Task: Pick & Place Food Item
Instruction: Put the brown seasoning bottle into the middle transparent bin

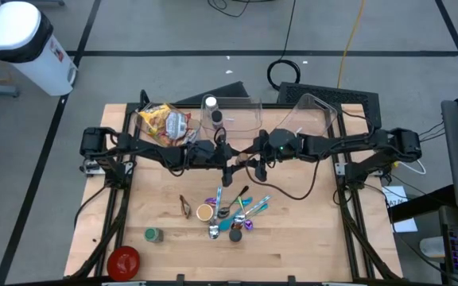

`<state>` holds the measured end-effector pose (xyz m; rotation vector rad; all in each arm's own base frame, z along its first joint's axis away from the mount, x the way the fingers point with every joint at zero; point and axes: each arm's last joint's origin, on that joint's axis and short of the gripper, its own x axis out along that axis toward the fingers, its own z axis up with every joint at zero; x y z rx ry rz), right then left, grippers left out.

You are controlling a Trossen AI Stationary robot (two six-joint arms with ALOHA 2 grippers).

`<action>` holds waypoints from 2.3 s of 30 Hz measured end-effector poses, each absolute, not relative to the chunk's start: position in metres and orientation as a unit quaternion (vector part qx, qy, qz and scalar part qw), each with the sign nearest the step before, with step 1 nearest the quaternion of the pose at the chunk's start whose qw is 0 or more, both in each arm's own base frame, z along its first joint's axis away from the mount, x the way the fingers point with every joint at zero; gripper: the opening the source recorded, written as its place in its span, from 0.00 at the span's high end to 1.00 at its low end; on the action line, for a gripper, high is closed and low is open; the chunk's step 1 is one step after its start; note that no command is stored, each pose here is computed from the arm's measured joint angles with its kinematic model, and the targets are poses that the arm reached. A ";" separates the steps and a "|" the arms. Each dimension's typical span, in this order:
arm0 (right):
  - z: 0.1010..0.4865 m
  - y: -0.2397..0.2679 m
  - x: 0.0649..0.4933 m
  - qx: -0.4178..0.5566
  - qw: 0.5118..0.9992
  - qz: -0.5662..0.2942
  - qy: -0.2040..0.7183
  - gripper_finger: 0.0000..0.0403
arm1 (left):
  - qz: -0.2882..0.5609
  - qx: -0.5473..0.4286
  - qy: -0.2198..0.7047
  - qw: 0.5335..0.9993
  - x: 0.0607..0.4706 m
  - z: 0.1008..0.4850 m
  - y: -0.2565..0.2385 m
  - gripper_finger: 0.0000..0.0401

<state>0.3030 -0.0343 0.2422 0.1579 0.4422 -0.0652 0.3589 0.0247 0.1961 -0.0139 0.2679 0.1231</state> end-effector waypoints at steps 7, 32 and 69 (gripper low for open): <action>0.243 -0.034 0.303 0.074 0.974 -0.017 0.214 0.59 | 0.069 -0.010 0.123 0.990 0.358 0.202 0.019 0.31; 0.281 -0.136 0.326 0.056 0.987 -0.090 0.124 0.59 | 0.081 0.002 0.105 0.991 0.288 0.294 0.019 0.08; 0.158 -0.248 0.382 0.086 0.948 -0.192 0.238 0.59 | 0.083 0.003 0.140 0.987 0.287 0.287 0.020 0.09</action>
